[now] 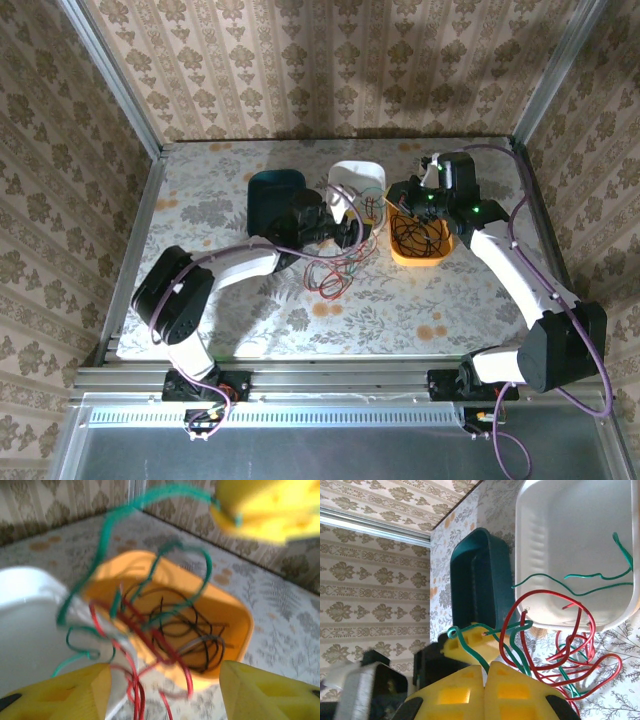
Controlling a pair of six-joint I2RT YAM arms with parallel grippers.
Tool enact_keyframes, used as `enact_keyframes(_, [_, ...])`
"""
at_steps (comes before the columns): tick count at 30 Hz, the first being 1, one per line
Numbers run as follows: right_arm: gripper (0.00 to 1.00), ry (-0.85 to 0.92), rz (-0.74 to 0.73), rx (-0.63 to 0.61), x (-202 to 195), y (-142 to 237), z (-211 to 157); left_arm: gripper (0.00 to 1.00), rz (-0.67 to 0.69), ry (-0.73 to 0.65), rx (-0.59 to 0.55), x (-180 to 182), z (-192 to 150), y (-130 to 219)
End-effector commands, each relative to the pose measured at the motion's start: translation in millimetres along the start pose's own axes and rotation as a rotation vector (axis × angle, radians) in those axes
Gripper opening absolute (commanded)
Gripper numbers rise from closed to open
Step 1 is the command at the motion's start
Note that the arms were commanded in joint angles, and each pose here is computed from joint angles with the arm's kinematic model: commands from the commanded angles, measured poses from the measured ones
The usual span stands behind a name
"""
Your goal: Untangle the cables
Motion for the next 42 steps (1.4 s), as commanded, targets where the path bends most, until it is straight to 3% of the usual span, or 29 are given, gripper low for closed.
enact_keyframes(1, [0.00, -0.001, 0.030, -0.013, 8, 5, 3, 0.59, -0.057, 0.025, -0.042, -2, 10, -20])
enact_keyframes(2, [0.00, 0.001, 0.028, -0.017, 8, 5, 3, 0.55, -0.059, 0.037, -0.045, 0, 9, -27])
enact_keyframes(6, [0.00, 0.002, 0.020, -0.048, 8, 9, 5, 0.11, -0.059, 0.054, -0.027, 3, 3, -42])
enact_keyframes(8, [0.00, 0.005, -0.009, -0.085, 6, 14, 9, 0.00, -0.042, 0.053, -0.006, 5, -4, -40])
enact_keyframes(16, [0.00, 0.000, -0.330, -0.356, -37, 60, 26, 0.00, -0.038, 0.071, 0.117, 1, -38, 12])
enact_keyframes(21, [0.00, 0.003, -0.477, -0.372, -60, 72, 21, 0.00, -0.002, 0.079, 0.203, 1, -66, 54])
enact_keyframes(29, [0.00, 0.011, -0.559, -0.414, -70, 80, 25, 0.00, 0.065, 0.125, 0.384, -3, -118, 106])
enact_keyframes(35, [0.00, 0.040, -0.639, -0.417, -77, 83, 31, 0.00, 0.157, 0.151, 0.364, 1, -131, 128])
enact_keyframes(42, [0.00, 0.058, -0.753, -0.514, -81, 106, 51, 0.00, 0.259, 0.158, 0.357, 18, -143, 141])
Point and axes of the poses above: each hand's point on the last joint's axis, 136 mm out from that joint toward the fingers, its own y axis back along the fingers, its own x axis along the line the jaws close on, z = x × y, the point moved 3 cm from there along y, back along the fingers, and after that the axes turned 3 degrees about y, right-handed, at the moved point
